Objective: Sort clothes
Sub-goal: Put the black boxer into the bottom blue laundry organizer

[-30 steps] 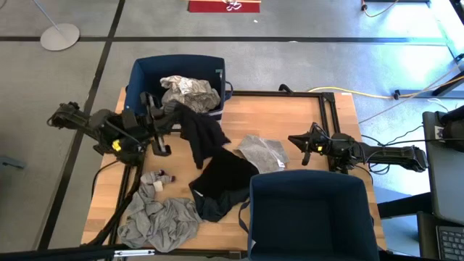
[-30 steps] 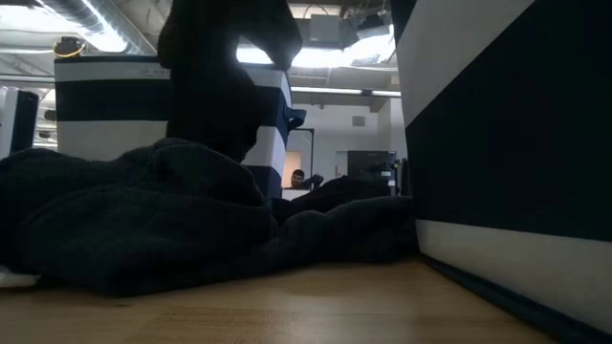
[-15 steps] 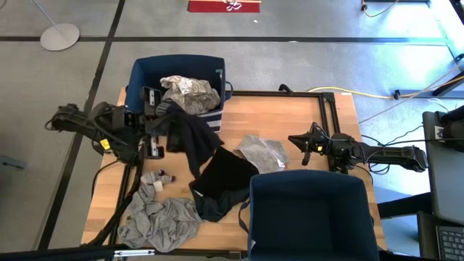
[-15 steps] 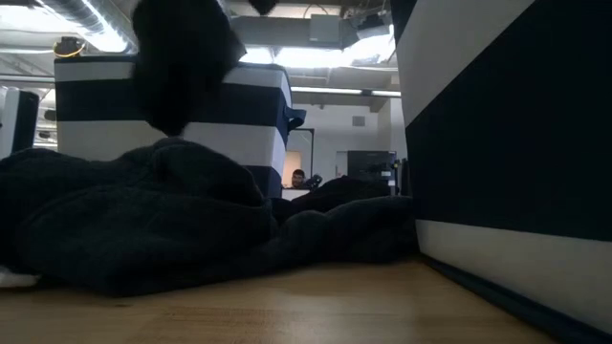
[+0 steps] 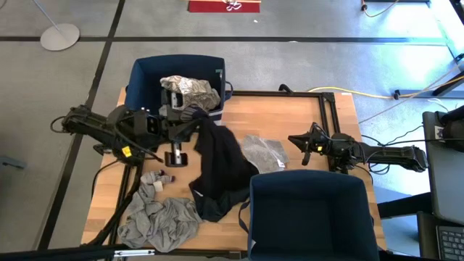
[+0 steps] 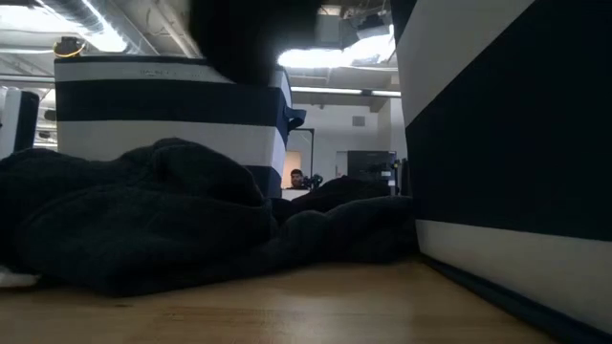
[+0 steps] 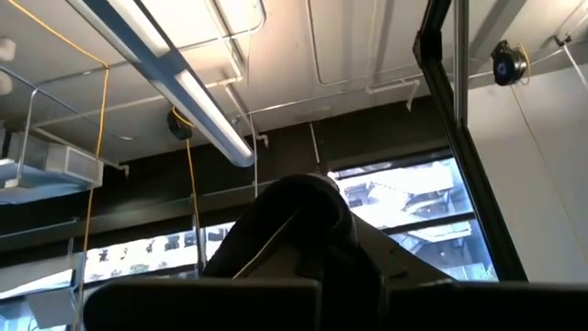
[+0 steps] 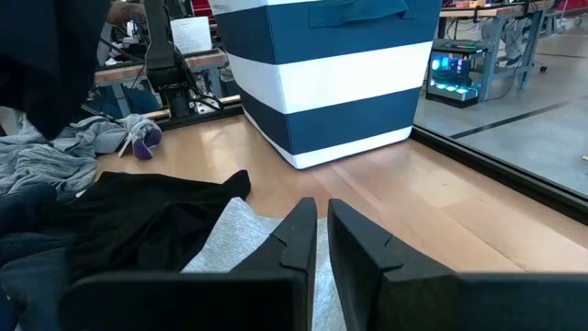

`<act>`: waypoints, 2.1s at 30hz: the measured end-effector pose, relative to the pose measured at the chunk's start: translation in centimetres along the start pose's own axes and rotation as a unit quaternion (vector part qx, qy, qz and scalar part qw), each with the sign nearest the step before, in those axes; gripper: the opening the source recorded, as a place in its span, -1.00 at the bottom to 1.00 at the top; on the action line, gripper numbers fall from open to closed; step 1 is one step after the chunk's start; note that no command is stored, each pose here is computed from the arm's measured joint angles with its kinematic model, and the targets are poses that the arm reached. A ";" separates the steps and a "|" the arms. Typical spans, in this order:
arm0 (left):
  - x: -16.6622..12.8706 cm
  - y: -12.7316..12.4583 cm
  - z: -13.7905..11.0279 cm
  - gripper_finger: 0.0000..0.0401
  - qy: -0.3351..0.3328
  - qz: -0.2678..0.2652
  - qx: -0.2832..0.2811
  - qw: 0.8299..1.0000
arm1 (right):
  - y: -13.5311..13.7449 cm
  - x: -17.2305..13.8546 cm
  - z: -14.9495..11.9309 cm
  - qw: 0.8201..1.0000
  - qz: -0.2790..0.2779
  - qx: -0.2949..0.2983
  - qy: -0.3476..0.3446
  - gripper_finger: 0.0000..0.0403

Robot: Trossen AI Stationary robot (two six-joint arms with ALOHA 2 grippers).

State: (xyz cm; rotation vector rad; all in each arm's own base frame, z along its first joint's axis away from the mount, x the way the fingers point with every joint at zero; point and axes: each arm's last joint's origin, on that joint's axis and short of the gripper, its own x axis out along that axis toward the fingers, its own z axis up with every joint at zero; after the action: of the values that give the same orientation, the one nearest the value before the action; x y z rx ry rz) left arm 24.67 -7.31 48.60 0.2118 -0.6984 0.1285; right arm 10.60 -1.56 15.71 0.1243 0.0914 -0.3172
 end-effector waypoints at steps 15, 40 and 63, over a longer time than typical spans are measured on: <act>4.8 -1.4 1.5 -0.95 -0.078 -0.059 -0.028 0.995 | 0.0 0.0 0.0 1.000 0.000 0.000 0.001 -0.83; 11.1 -1.8 -9.0 -0.95 -0.024 -0.095 -0.145 0.985 | 0.0 0.0 0.0 1.000 0.000 0.000 0.002 -0.83; 9.3 -5.1 -15.2 -0.95 0.267 -0.208 -0.170 0.926 | 0.0 0.0 -0.1 1.000 0.000 -0.004 0.003 -0.83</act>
State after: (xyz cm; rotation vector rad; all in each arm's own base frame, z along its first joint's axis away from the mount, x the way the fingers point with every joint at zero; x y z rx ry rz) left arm 42.13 -8.22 42.50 -0.0164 -0.1124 -0.3337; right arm 10.59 -1.56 15.66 0.1166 0.0989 -0.3172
